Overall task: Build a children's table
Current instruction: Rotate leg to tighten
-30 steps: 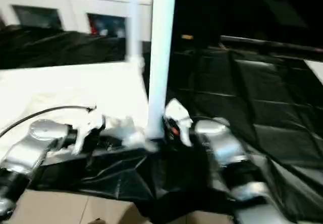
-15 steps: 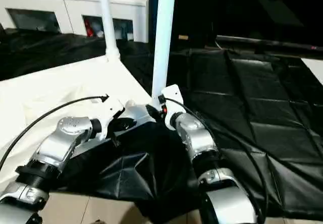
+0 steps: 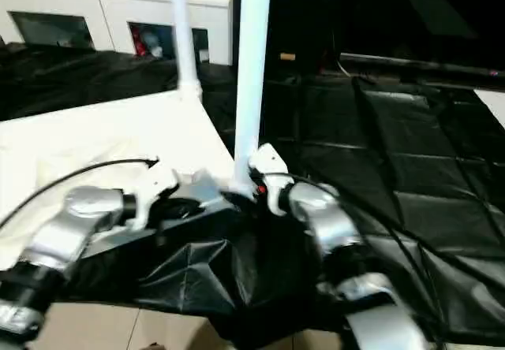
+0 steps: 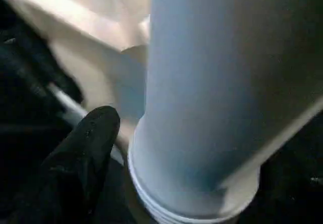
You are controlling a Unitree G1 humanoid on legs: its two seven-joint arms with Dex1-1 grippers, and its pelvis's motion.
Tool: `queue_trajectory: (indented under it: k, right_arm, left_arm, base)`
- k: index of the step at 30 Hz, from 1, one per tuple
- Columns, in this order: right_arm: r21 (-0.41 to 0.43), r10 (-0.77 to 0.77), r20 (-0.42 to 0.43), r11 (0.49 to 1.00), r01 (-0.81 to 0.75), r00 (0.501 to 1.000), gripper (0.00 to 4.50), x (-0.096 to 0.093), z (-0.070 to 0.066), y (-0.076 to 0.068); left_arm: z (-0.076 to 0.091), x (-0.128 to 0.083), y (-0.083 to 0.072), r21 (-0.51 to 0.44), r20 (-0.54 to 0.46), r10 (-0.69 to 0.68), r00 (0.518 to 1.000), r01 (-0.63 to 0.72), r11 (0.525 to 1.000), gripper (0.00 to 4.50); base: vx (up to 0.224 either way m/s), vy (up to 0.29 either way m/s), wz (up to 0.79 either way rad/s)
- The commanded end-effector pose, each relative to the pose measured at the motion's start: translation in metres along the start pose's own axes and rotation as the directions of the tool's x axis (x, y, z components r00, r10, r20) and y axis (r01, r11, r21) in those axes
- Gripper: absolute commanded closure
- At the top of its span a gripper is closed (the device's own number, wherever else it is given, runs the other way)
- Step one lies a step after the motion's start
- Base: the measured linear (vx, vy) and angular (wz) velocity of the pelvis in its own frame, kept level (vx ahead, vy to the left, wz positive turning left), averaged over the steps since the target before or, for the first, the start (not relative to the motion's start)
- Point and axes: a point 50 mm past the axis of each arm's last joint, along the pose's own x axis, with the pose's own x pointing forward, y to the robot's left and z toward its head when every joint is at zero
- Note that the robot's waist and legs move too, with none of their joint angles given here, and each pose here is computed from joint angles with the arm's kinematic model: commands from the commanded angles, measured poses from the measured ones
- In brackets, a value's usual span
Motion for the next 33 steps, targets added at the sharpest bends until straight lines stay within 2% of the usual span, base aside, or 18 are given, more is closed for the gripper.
queue_trajectory:
  k: [1,5,14,27,33]
  right_arm:
    - [-0.046,0.071,0.005,0.996,-0.071,0.997,0.62,-0.001,0.007,0.003]
    - [-0.093,0.224,-0.062,0.969,-0.229,0.973,0.62,-0.015,0.006,0.007]
    - [-0.083,0.318,-0.066,0.943,-0.323,0.946,0.62,-0.024,0.008,0.012]
    - [-0.067,0.356,-0.078,0.930,-0.361,0.931,1.72,-0.021,0.006,0.019]
    - [-0.047,0.329,-0.048,0.943,-0.331,0.943,1.78,-0.017,0.005,0.020]
  left_arm:
    - [0.013,0.004,-0.009,0.054,0.066,-0.097,0.993,0.093,0.994,4.50]
    - [0.013,-0.005,-0.008,0.068,0.040,-0.158,0.987,0.156,0.985,4.50]
    - [0.013,-0.008,-0.011,0.064,0.039,-0.223,0.974,0.220,0.973,4.50]
    - [0.006,-0.010,-0.013,0.058,0.015,-0.227,0.974,0.226,0.972,4.50]
    - [0.005,-0.007,-0.014,0.056,0.023,-0.196,0.980,0.194,0.979,4.50]
  base:
    - [0.000,0.000,0.00]
    - [0.000,0.000,0.00]
    - [0.000,0.000,0.00]
    - [0.000,0.000,0.00]
    - [0.000,0.000,0.00]
